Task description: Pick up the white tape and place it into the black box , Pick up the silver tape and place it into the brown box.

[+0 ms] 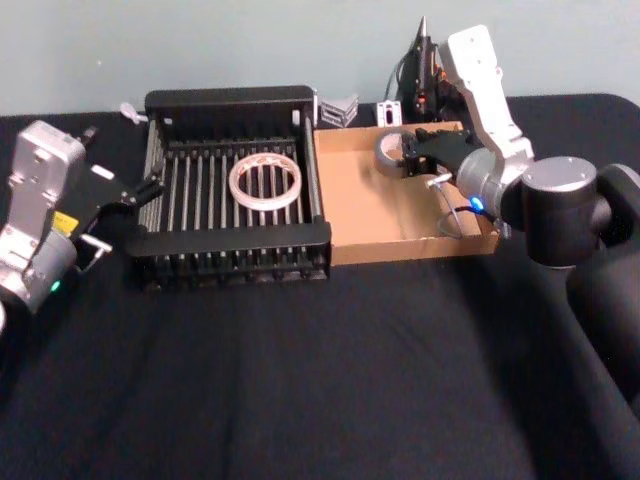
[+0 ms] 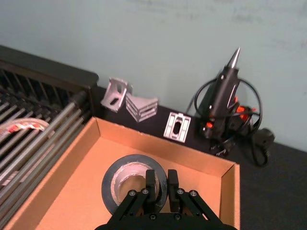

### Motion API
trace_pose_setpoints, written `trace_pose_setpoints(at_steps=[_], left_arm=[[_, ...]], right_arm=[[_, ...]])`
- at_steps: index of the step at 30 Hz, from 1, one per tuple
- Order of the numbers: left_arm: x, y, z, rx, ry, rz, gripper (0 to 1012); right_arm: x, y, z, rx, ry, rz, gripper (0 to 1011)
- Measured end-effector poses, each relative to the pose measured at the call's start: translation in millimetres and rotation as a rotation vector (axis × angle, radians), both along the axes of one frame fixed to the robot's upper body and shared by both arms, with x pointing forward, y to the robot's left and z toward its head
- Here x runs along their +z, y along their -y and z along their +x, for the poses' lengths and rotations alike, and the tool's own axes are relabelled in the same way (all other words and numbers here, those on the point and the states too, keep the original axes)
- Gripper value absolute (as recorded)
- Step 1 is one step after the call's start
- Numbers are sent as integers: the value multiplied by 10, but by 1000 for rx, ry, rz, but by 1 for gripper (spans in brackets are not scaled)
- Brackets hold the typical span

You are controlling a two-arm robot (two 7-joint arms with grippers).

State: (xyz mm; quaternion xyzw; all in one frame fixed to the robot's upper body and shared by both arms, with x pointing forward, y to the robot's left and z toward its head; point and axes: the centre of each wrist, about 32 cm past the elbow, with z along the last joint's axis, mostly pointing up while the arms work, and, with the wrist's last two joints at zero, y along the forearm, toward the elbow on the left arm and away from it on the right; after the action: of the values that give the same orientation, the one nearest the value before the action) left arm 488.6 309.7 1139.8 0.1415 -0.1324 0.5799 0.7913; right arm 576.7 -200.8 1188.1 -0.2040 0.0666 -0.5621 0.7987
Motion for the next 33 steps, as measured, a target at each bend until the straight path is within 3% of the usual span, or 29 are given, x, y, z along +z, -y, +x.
trace_pose_setpoints(at_steps=[8,26,30,33], left_arm=[[0,0,0,0,0,0,1001],[0,0,0,0,0,0,1001],[0,0,0,0,0,0,1001],[0,0,0,0,0,0,1001]], right_arm=[[-149,-33,74,-18,-53,-17,158],[-181,-40,61,-10,-53,-21,158],[-178,-41,63,-10,-53,-21,242],[-177,-41,64,-11,-54,-21,380]])
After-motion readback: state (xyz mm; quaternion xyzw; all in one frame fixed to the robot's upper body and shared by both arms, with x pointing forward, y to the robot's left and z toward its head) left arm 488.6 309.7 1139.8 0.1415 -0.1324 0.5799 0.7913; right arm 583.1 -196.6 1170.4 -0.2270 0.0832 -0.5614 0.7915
